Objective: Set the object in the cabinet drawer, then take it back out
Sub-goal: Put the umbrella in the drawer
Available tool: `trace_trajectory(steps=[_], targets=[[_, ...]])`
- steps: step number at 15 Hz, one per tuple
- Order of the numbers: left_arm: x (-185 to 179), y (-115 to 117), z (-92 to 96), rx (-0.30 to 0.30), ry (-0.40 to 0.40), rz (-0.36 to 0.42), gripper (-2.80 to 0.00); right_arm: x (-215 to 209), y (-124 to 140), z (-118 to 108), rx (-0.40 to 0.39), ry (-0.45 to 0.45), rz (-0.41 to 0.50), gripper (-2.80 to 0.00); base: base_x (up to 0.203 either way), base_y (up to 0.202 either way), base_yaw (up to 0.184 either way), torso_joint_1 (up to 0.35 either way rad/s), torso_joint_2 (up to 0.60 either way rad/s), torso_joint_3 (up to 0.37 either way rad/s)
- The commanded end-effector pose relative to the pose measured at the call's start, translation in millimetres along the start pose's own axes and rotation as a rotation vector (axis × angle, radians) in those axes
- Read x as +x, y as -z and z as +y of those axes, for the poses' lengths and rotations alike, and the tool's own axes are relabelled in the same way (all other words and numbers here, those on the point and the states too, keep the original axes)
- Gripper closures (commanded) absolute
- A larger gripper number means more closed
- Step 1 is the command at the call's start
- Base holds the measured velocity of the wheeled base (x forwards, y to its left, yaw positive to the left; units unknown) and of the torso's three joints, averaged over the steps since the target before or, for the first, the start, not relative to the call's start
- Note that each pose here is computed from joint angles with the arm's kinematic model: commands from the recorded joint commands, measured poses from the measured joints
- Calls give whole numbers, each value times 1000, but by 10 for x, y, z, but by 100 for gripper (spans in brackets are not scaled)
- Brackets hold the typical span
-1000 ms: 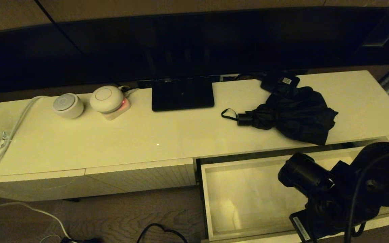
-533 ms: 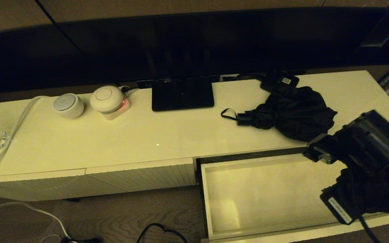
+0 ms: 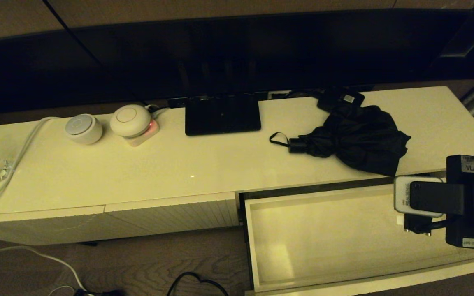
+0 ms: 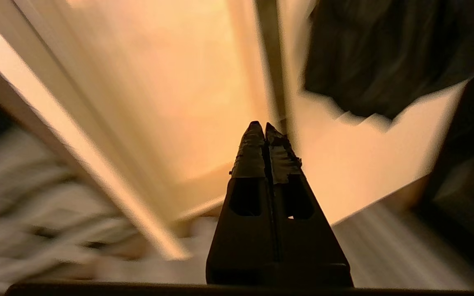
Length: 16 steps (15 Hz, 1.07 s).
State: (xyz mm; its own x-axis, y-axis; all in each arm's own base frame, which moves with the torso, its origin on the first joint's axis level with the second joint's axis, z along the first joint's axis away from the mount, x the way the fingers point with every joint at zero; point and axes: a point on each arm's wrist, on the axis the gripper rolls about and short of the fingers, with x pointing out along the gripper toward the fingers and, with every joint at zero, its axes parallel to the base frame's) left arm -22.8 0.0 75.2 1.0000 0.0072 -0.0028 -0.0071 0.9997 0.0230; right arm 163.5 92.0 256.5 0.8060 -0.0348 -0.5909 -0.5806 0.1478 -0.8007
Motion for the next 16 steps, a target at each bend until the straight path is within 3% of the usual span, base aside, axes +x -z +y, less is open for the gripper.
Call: trace_trajectory(steps=[1, 4, 7, 12, 15, 16], targets=[[2, 9, 0, 0, 0, 3, 0, 84, -62, -47, -187, -5, -10, 0, 0, 0, 0, 0, 0, 0], [2, 9, 0, 0, 0, 3, 0, 240, -134, -85, -362, -12, -80, 0, 0, 0, 0, 0, 0, 0], [2, 9, 0, 0, 0, 3, 0, 388, -200, -76, -383, -29, -87, 0, 0, 0, 0, 0, 0, 0], [2, 9, 0, 0, 0, 3, 0, 486, -165, -184, -451, 34, -73, 0, 0, 0, 0, 0, 0, 0], [2, 9, 0, 0, 0, 3, 0, 488, -185, -225, -429, 86, -86, 0, 0, 0, 0, 0, 0, 0], [2, 9, 0, 0, 0, 3, 0, 465, -182, -234, -425, 94, -89, -99, 0, 0, 0, 0, 0, 0]])
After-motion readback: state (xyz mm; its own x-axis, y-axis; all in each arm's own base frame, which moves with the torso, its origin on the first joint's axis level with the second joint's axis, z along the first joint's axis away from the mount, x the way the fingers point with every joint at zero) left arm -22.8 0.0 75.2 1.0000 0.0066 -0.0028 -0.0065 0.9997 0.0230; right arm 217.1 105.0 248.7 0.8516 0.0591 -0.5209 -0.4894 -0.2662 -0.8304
